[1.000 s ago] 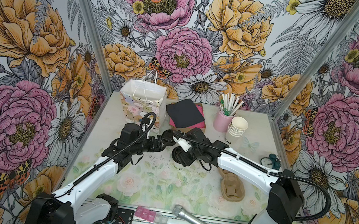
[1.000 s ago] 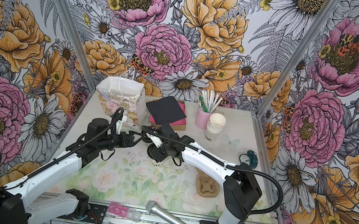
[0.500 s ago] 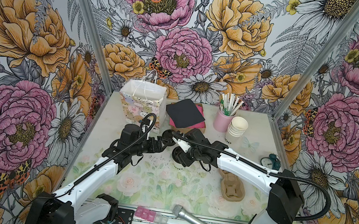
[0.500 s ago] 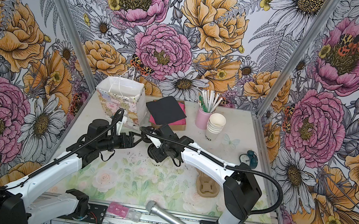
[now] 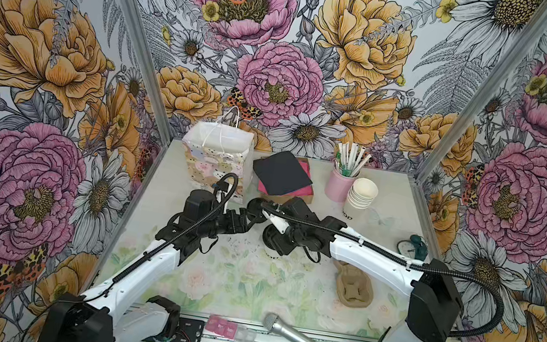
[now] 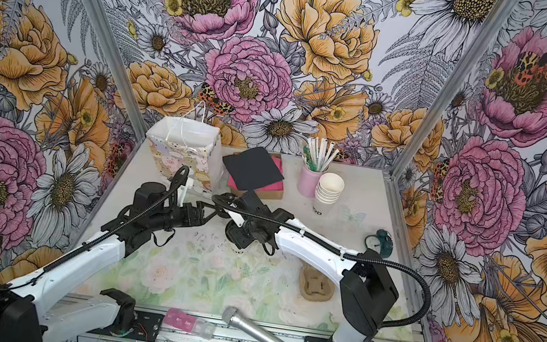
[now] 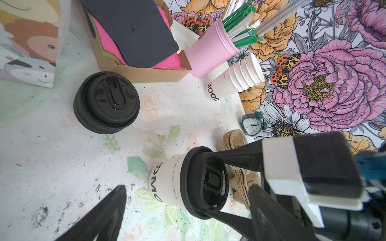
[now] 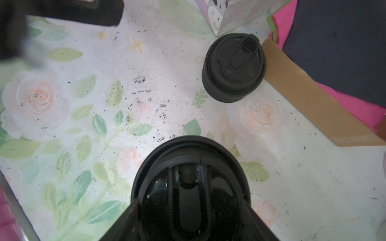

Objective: Pack a coffee takeout order
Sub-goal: Close the lid on the coffee cup.

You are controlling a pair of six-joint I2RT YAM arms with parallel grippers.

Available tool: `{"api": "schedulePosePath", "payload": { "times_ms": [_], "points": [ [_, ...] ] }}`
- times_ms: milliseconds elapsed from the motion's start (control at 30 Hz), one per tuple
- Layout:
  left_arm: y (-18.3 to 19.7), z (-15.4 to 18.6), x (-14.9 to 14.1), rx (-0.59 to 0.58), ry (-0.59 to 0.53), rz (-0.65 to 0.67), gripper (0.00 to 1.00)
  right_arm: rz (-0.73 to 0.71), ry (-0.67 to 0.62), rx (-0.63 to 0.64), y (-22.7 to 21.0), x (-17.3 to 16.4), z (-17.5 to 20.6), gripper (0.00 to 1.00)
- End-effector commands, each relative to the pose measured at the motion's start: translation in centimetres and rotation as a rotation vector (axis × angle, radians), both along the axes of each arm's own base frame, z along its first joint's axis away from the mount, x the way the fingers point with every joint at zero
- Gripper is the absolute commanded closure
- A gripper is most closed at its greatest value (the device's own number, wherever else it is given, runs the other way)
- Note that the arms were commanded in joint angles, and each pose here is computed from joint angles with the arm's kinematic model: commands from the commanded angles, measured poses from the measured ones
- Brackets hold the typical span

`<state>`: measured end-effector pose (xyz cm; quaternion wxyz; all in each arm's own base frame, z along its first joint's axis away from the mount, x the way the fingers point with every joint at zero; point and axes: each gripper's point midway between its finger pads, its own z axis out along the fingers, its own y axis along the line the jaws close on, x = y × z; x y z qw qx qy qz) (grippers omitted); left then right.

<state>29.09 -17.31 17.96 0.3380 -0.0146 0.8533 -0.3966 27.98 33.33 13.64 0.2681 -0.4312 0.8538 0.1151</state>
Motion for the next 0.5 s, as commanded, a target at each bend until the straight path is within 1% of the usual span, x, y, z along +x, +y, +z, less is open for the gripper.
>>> {"api": "schedulePosePath", "payload": {
  "times_ms": [0,200,467],
  "points": [
    [0.1,-0.3,0.3,0.005,-0.01,0.018,0.08,-0.008,-0.009,-0.041,-0.7,0.0,-0.2,0.43],
    [0.1,-0.4,0.3,0.005,-0.008,0.017,0.08,-0.015,-0.002,-0.062,-0.9,0.0,-0.8,0.42],
    [0.1,-0.6,0.4,0.006,-0.004,0.018,0.08,-0.014,0.021,-0.07,-0.8,-0.1,-1.7,0.35]
  ]
}}
